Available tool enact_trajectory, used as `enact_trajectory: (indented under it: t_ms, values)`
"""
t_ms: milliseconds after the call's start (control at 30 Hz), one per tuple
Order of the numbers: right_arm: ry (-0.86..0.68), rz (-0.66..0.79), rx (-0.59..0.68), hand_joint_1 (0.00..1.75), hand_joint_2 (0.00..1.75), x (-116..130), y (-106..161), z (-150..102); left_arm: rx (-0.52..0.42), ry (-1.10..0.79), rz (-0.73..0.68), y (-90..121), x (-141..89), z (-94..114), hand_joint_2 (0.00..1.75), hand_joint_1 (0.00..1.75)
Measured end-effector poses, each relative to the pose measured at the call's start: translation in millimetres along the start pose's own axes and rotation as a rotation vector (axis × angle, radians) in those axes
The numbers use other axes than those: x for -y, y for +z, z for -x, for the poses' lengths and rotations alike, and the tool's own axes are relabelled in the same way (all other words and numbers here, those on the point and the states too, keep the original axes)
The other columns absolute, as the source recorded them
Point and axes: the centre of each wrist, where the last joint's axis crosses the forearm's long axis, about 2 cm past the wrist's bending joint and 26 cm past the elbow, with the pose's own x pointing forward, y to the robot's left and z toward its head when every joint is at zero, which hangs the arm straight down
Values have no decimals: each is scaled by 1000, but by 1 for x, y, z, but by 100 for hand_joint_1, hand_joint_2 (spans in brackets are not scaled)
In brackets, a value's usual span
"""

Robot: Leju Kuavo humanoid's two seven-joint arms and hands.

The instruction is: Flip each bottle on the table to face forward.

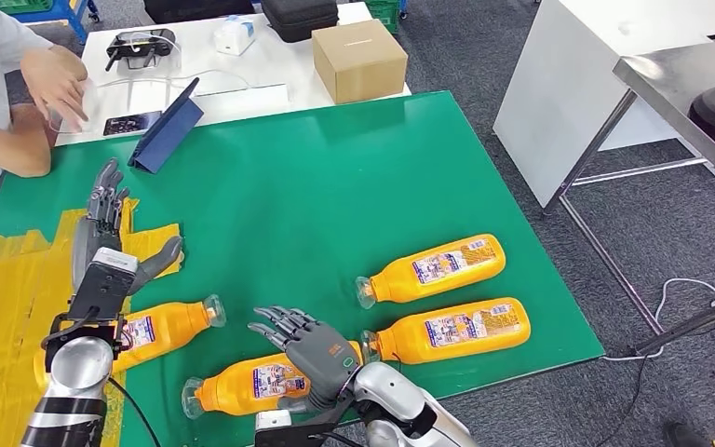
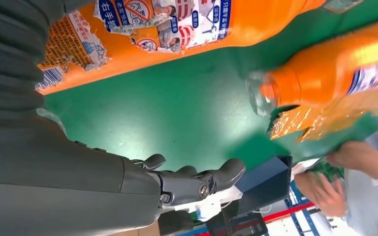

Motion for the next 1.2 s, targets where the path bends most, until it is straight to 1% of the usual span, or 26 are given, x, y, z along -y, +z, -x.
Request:
enact_trajectory:
  t_ms: [267, 500, 633, 767, 1033, 1200]
  values:
    - [-19, -37, 5, 0, 175, -4, -3, 1, 8, 13, 0, -1, 2, -1, 175, 0]
    - [0, -121, 10, 0, 175, -10, -9, 2, 20, 30, -1, -3, 4, -3, 175, 0]
    - [39, -180, -14, 0, 175, -16, -11, 4, 23, 35, -3, -5, 5, -3, 175, 0]
    - [96, -205, -51, 0, 175, -18, -14, 8, 24, 42, -4, -6, 7, -3, 175, 0]
    - [226, -197, -136, 0, 175, -14, -17, 19, 20, 46, -4, -5, 8, -3, 175, 0]
    - [283, -183, -163, 0, 175, -13, -17, 23, 13, 47, -2, -2, 9, -2, 175, 0]
